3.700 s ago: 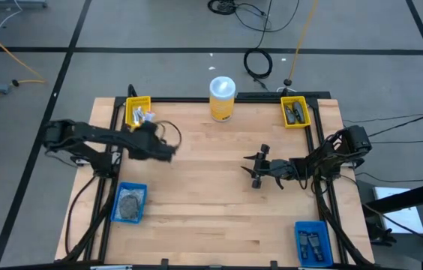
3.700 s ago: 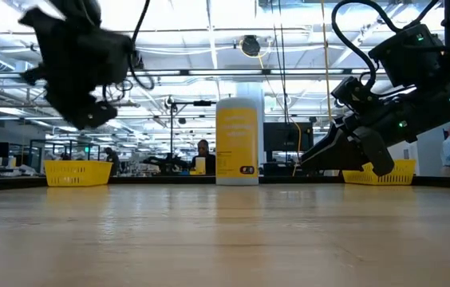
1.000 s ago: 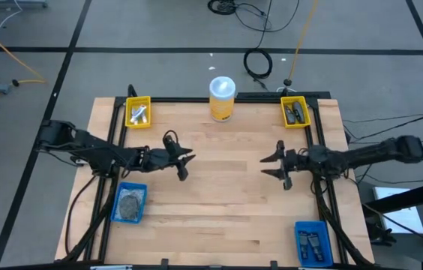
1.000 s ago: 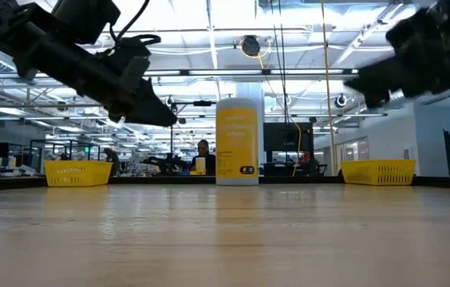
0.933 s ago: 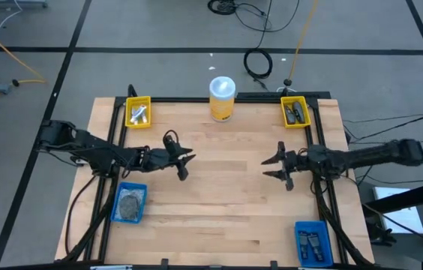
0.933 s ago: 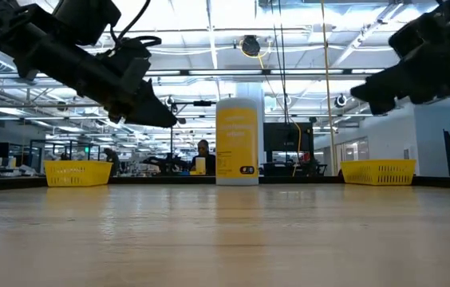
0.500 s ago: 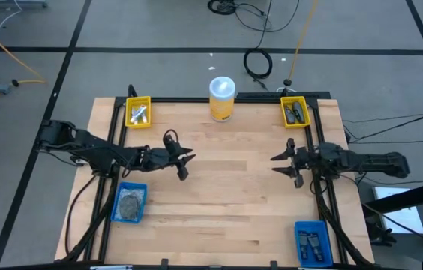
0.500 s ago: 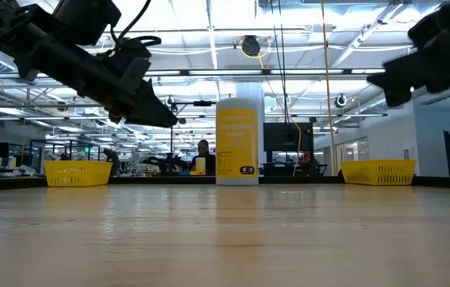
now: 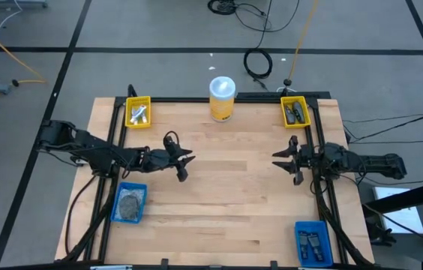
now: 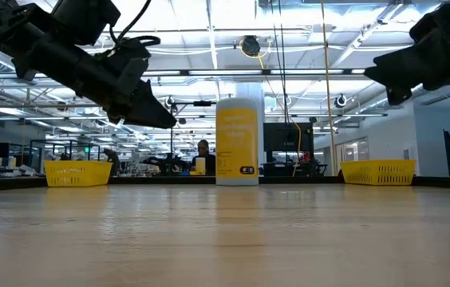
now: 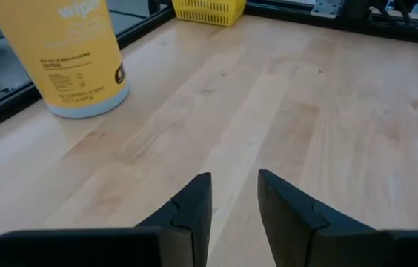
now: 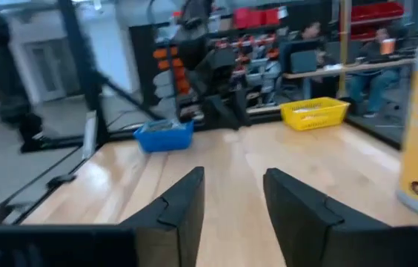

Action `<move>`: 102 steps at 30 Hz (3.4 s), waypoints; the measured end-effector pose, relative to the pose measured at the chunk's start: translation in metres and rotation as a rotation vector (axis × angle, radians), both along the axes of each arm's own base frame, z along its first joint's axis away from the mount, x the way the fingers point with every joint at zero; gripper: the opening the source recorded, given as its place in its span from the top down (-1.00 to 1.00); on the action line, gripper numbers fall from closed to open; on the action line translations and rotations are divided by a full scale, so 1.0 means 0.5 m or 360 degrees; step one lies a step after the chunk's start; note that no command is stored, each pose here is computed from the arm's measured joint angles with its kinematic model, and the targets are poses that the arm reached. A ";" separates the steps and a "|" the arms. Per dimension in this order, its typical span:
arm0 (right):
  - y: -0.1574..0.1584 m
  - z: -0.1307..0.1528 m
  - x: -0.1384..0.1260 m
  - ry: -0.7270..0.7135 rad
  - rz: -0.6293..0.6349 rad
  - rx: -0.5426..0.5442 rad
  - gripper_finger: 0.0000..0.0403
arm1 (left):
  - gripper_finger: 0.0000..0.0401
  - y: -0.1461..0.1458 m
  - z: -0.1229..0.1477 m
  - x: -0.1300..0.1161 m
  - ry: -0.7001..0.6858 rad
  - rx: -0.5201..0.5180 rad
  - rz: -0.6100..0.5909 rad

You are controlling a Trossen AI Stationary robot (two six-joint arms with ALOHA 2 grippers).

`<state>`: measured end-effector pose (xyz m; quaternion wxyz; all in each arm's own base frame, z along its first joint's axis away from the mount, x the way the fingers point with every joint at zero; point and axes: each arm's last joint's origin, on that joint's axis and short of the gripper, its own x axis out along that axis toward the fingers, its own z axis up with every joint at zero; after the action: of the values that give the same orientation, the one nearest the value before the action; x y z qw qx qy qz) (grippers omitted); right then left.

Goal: Pick & Place Travel size toiletries
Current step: Return to Home Position

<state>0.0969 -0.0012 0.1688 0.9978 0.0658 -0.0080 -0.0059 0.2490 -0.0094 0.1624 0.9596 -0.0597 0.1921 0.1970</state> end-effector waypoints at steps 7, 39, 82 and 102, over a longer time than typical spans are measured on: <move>0.003 0.001 0.000 -0.0008 0.0084 -0.0106 0.75 | 0.46 -0.002 0.008 0.003 -0.0065 0.0013 -0.0011; 0.003 0.004 0.001 -0.0038 0.0085 -0.0107 0.94 | 0.46 0.006 -0.006 -0.266 -0.0428 0.0170 -0.0730; 0.003 0.004 0.001 -0.0038 0.0084 -0.0106 0.98 | 0.46 -0.004 0.015 -0.305 -0.0685 0.0060 -0.0806; 0.003 0.004 0.001 -0.0039 0.0084 -0.0106 0.98 | 0.46 -0.005 0.016 -0.305 -0.0661 0.0352 -0.0855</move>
<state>0.0975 0.0004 0.1708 0.9991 0.0326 -0.0185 0.0216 0.0964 -0.0117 0.1704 0.9963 0.0585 -0.0206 -0.0591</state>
